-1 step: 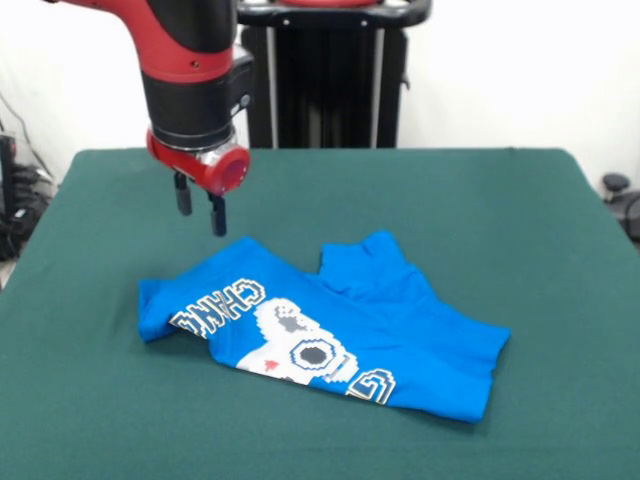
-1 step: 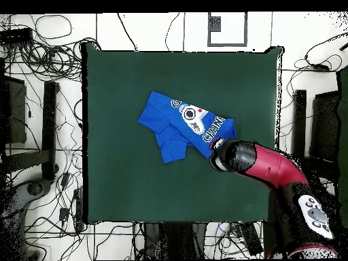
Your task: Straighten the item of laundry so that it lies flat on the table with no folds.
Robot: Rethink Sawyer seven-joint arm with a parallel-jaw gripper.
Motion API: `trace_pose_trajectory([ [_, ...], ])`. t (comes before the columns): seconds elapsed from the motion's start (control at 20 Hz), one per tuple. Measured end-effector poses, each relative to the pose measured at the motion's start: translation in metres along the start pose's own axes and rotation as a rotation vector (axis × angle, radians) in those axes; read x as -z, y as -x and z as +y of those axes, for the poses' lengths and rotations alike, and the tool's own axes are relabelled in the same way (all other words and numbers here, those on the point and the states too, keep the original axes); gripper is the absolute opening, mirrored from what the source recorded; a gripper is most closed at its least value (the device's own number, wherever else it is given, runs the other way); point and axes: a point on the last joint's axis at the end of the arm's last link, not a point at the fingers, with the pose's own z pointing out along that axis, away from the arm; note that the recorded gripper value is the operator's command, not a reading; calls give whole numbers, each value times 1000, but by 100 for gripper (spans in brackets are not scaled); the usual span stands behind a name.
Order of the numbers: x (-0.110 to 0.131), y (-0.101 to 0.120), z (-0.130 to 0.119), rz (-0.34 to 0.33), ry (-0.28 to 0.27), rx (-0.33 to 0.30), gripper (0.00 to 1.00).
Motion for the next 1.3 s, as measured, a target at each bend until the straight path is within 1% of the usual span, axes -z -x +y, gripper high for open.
trace_pose_trajectory([
  [0.4,5,6,13,-22,4,17,100],
  [0.65,9,6,26,-37,8,36,100],
  [0.9,10,5,30,-40,9,43,100],
  [1.3,9,5,30,-38,9,43,100],
])
